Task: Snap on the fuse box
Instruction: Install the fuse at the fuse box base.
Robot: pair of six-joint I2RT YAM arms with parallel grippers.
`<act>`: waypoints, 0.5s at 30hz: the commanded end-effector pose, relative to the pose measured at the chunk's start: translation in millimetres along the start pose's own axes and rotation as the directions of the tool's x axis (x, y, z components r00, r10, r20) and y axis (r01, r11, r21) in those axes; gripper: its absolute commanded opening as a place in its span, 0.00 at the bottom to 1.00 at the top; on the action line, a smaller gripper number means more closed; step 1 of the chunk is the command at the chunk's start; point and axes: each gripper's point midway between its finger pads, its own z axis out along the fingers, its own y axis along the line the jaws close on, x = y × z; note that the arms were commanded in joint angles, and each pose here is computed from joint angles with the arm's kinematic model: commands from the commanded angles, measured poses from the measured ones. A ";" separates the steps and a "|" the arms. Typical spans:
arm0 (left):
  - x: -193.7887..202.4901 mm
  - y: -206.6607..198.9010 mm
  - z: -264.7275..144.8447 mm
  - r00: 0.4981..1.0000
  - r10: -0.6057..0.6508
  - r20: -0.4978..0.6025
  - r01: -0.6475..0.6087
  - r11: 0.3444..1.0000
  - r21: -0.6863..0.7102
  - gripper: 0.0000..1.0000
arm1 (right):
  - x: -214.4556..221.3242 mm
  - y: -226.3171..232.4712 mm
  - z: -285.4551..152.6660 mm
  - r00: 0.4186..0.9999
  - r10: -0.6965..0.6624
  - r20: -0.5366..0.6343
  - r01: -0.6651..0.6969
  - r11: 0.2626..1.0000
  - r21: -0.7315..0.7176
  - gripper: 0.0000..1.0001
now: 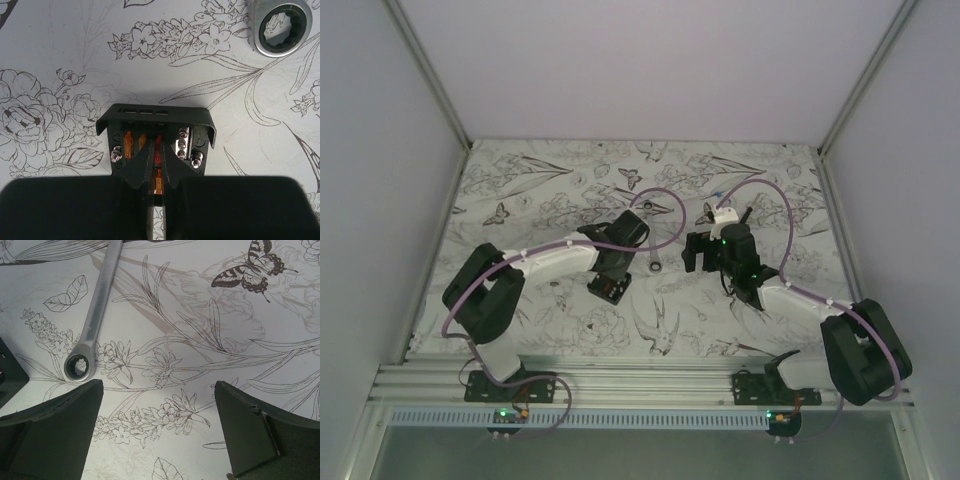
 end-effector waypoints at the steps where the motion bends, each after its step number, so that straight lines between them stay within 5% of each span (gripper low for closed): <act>1: 23.4 0.2 19.7 0.996 0.021 -0.091 -0.022 1.000 -0.018 0.00 | -14.8 1.1 2.3 0.999 -0.004 0.039 0.004 1.000 -0.009 1.00; 15: 71.8 14.6 37.3 0.979 -0.022 -0.203 -0.003 0.993 -0.119 0.00 | -13.6 2.5 2.5 0.999 -0.002 0.037 0.003 1.000 -0.017 1.00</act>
